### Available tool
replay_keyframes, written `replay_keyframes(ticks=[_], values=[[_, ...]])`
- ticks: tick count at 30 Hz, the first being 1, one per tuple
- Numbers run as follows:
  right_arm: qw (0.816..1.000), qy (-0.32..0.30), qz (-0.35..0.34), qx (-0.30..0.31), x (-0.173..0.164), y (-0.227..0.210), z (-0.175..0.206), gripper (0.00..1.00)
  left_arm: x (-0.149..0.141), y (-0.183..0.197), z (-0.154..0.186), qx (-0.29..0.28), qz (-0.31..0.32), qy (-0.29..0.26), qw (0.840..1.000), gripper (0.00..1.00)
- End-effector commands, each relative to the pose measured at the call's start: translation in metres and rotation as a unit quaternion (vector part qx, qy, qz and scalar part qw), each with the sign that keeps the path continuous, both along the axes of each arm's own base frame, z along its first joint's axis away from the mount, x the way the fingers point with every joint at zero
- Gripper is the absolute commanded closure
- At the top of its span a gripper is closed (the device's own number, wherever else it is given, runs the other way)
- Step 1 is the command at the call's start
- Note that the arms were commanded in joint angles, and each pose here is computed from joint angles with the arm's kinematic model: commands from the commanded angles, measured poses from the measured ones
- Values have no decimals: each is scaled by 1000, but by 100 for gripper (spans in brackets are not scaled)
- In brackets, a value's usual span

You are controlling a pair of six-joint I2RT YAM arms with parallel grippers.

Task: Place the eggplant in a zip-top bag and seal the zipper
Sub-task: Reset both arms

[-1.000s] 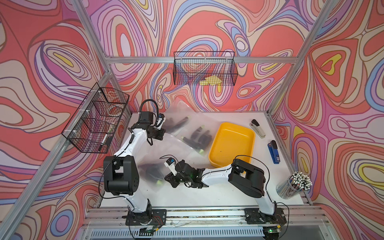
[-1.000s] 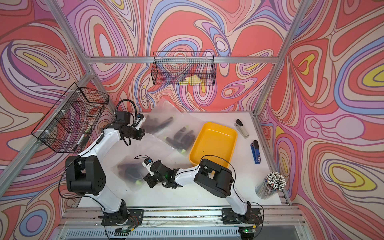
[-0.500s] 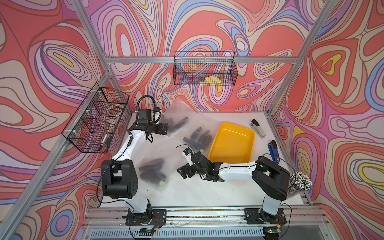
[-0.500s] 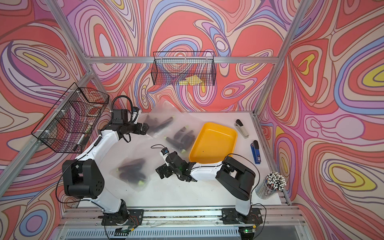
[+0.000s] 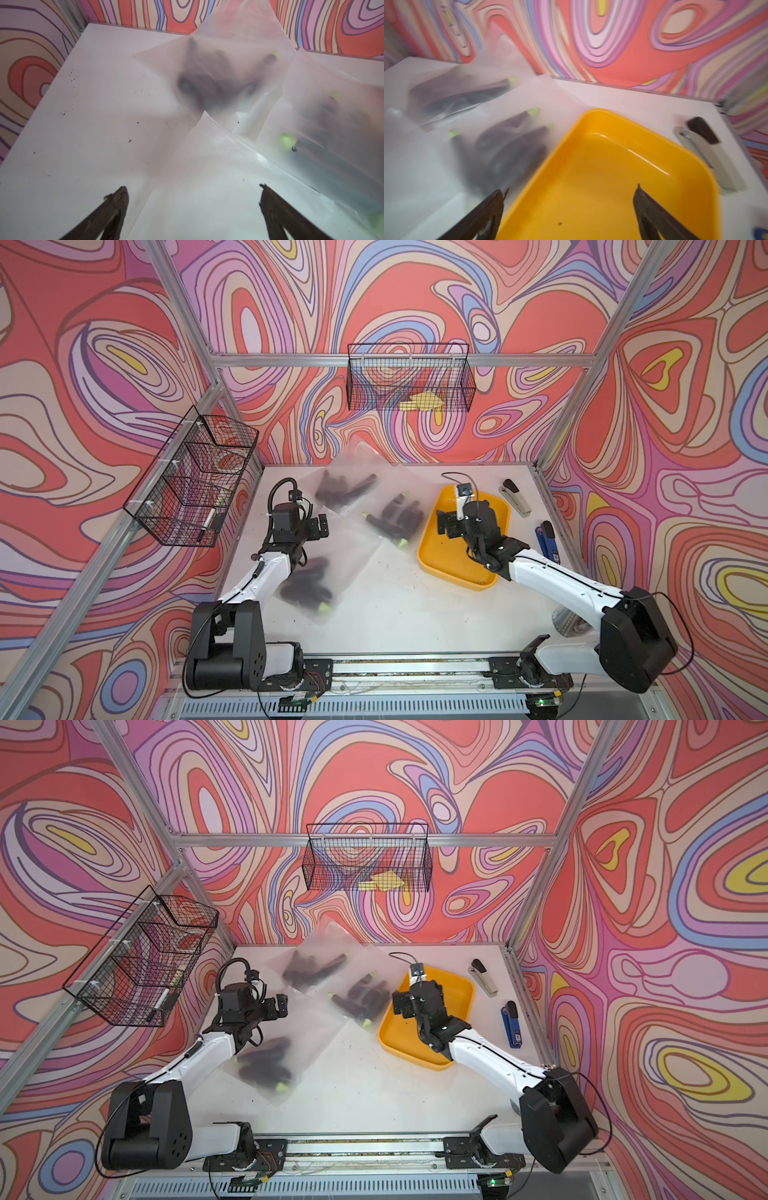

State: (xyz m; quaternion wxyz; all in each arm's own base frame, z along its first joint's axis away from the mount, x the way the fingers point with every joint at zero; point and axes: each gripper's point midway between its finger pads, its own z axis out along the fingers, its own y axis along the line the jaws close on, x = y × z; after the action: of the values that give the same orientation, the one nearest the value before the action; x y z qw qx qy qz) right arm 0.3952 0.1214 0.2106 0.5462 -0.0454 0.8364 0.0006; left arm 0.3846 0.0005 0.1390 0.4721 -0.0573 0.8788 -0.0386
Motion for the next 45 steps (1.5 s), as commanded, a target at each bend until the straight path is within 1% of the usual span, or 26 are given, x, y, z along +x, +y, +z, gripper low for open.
replay_keyframes(ticks=[1,2,4,6,8,11,14,17,18,21,22,23,25,26,27,28,30,32,33,45], values=[[997,-2,-67,-22,0,-62,1,2,-6,18,20,29,40,-41,998,1],[996,0,-87,-28,-1,-80,0,2,-13,22,12,41,47,-33,998,1],[992,6,-125,-31,-3,-110,-7,2,-26,29,-2,50,69,-40,996,1],[990,9,-141,-10,-6,-131,-16,2,-35,34,-15,53,84,-43,994,1],[991,8,-135,5,-6,-139,-26,2,-32,33,-17,59,78,-56,994,1],[990,11,-143,12,0,-148,-46,2,-21,32,-20,66,71,-93,991,1],[992,-4,-124,22,13,-143,-65,2,-14,34,-21,65,78,-125,987,1],[992,-40,-119,24,18,-142,-72,2,-6,29,-25,61,62,-128,988,1],[992,-51,-114,20,18,-141,-74,2,-6,26,-29,61,54,-128,988,1],[990,-87,-106,23,21,-139,-78,2,-10,28,-37,59,64,-152,984,1],[992,-79,-99,21,22,-137,-86,2,-11,30,-41,59,70,-157,983,1],[992,-84,-96,21,22,-137,-91,2,-10,31,-40,60,72,-163,982,1],[990,-99,-96,24,19,-136,-101,2,-5,27,-46,58,57,-132,988,1],[990,-105,-97,23,18,-137,-105,2,-3,25,-46,58,53,-126,989,1],[989,-109,-100,23,20,-138,-108,2,0,25,-45,59,52,-132,988,1],[990,-95,-99,24,21,-137,-110,2,0,26,-46,60,53,-133,988,1],[989,-92,-110,22,25,-141,-111,2,0,26,-48,59,56,-118,990,1],[991,-68,-116,22,30,-142,-117,2,4,24,-48,59,49,-120,990,1],[990,-75,-115,20,30,-142,-115,2,4,24,-49,58,48,-118,990,1],[990,-74,-119,16,30,-144,-115,2,4,23,-48,60,44,-116,990,1]])
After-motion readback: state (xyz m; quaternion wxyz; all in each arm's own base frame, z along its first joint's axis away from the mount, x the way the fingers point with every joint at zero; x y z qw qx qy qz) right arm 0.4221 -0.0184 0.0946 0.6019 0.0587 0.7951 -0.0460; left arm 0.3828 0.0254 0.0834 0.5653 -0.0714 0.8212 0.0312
